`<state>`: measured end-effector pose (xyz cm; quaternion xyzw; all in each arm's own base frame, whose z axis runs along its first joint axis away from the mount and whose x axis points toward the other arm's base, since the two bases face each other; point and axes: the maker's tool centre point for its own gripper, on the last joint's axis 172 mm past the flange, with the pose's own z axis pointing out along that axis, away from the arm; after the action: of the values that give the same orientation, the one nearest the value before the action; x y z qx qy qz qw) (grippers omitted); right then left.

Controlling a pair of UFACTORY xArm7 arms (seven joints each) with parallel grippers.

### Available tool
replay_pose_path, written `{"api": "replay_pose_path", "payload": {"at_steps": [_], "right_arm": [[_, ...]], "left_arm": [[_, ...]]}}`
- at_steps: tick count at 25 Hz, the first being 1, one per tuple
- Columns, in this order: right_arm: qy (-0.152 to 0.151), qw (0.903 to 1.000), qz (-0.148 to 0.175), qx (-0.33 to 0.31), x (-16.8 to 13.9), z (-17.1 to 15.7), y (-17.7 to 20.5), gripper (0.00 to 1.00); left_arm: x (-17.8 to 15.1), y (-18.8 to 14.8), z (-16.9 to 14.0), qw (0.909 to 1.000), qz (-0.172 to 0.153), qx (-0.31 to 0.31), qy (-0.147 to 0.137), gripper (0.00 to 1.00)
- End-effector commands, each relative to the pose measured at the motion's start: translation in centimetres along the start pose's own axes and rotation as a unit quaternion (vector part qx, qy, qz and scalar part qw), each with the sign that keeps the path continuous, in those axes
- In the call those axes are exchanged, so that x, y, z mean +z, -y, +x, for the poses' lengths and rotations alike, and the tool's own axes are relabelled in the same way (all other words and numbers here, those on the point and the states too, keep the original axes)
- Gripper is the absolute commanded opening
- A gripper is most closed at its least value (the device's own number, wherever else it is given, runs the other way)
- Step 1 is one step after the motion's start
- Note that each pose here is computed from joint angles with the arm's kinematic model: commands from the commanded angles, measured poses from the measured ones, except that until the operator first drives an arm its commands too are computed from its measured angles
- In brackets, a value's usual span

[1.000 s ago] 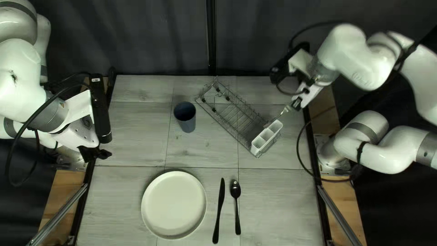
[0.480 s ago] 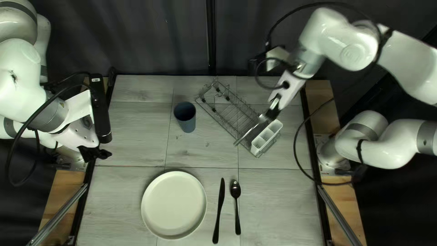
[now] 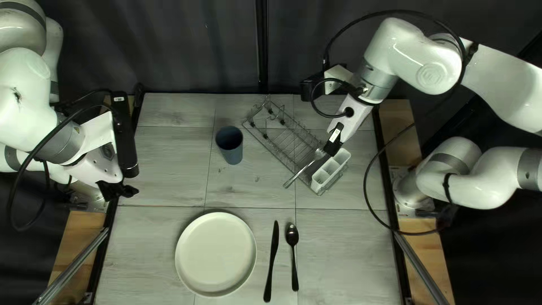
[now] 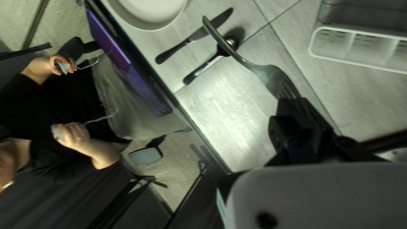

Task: Pick up and place plate onto table. Place down one fork to the left of the plate. Place spoon and knife to the right of the plate. Place cup above the knife and spoon

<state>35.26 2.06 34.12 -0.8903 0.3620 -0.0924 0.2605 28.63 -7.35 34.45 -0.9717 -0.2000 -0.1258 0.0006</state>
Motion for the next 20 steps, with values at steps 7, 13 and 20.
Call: {"api": "replay_pose_path", "payload": {"at_steps": [7,13,20], "right_arm": [[-0.015,0.989,0.072,0.128,5.6,3.4,1.2,0.0],[-0.008,0.9878,0.07,0.139,7.2,4.3,1.5,0.0],[-0.008,0.9878,0.07,0.139,7.2,4.3,1.5,0.0]], "left_arm": [[0.0,0.0,0.0,1.0,0.0,0.0,0.0,1.0],[0.0,0.0,0.0,1.0,0.0,0.0,0.0,1.0],[3.1,-2.5,3.4,0.9967,0.062,0.011,-0.052,1.0]]}}
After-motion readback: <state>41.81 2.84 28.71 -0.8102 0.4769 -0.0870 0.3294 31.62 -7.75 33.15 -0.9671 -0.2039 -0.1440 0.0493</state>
